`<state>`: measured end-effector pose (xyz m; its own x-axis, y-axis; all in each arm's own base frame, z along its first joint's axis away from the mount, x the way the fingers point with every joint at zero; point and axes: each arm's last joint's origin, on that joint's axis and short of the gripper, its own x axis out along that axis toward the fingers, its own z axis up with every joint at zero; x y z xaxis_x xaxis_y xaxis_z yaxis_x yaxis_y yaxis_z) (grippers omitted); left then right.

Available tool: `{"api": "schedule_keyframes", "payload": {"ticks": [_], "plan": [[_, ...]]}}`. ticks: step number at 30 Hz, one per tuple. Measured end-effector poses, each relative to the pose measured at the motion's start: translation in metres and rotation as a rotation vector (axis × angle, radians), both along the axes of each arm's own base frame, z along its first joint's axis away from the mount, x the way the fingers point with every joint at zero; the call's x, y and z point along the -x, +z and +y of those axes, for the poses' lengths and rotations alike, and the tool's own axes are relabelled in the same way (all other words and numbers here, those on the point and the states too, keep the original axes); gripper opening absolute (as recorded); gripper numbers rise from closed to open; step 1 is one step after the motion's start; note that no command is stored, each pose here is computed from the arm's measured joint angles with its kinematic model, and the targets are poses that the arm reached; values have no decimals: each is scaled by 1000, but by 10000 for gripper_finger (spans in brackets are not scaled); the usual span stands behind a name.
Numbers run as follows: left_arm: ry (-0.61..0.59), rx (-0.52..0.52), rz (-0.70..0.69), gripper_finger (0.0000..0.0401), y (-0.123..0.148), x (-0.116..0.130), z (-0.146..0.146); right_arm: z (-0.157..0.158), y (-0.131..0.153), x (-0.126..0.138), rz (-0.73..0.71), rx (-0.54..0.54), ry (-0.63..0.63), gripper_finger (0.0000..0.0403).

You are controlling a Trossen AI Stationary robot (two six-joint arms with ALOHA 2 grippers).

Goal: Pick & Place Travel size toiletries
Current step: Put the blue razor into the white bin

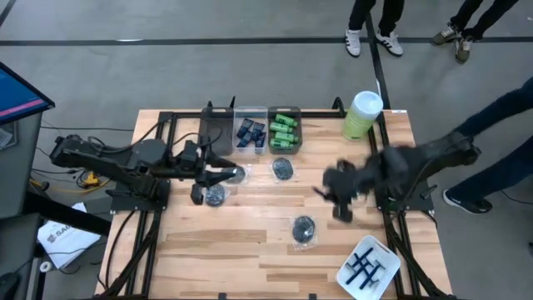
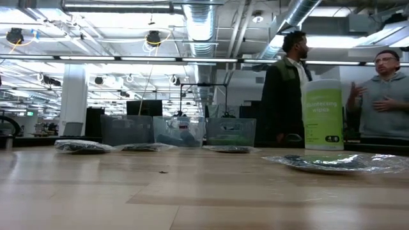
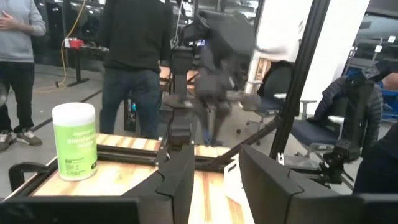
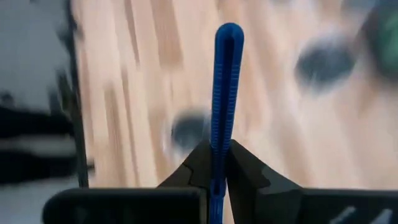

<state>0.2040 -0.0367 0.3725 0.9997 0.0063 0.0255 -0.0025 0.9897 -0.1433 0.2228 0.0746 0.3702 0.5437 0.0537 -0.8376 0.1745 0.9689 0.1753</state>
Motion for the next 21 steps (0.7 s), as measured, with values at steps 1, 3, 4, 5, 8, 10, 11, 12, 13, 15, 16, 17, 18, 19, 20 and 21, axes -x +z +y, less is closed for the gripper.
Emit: {"api": "schedule_keyframes", "payload": {"ticks": [1,3,4,5,8,10,11,12,13,15,16,17,18,19,20,21], "plan": [[-4,-1,7,119,0,2,0,11,-11,3,67,-8,-8,17],[-6,-1,7,117,0,3,-1,33,-30,11,182,-16,-26,17],[-7,-2,14,116,0,4,0,44,-39,16,225,-19,-25,17],[-12,-3,15,116,0,5,-1,55,-46,22,274,-18,-11,17],[-26,-3,16,118,0,5,-1,89,-67,33,374,-15,56,17],[-32,-4,20,121,0,5,-1,109,-79,40,445,-5,130,17],[-32,-4,19,122,0,5,-1,118,-84,43,476,1,173,17],[-32,-4,19,124,0,5,-1,127,-90,45,508,14,214,17],[-32,-4,20,125,0,5,-1,134,-97,48,543,31,256,17],[-32,-6,20,127,-1,5,-1,146,-109,50,613,51,332,17],[-32,-6,20,127,-1,5,-1,151,-116,51,651,54,367,17],[-34,-6,20,127,-1,5,-1,156,-121,52,681,57,397,17],[-36,-6,20,127,-1,5,-2,160,-127,52,709,59,425,17],[-36,-6,20,127,-1,5,-2,163,-132,53,732,65,450,17],[-36,-6,20,127,-1,5,-2,167,-136,53,753,69,476,17],[-36,-6,20,127,-1,5,-2,169,-141,53,772,74,498,18]]}}
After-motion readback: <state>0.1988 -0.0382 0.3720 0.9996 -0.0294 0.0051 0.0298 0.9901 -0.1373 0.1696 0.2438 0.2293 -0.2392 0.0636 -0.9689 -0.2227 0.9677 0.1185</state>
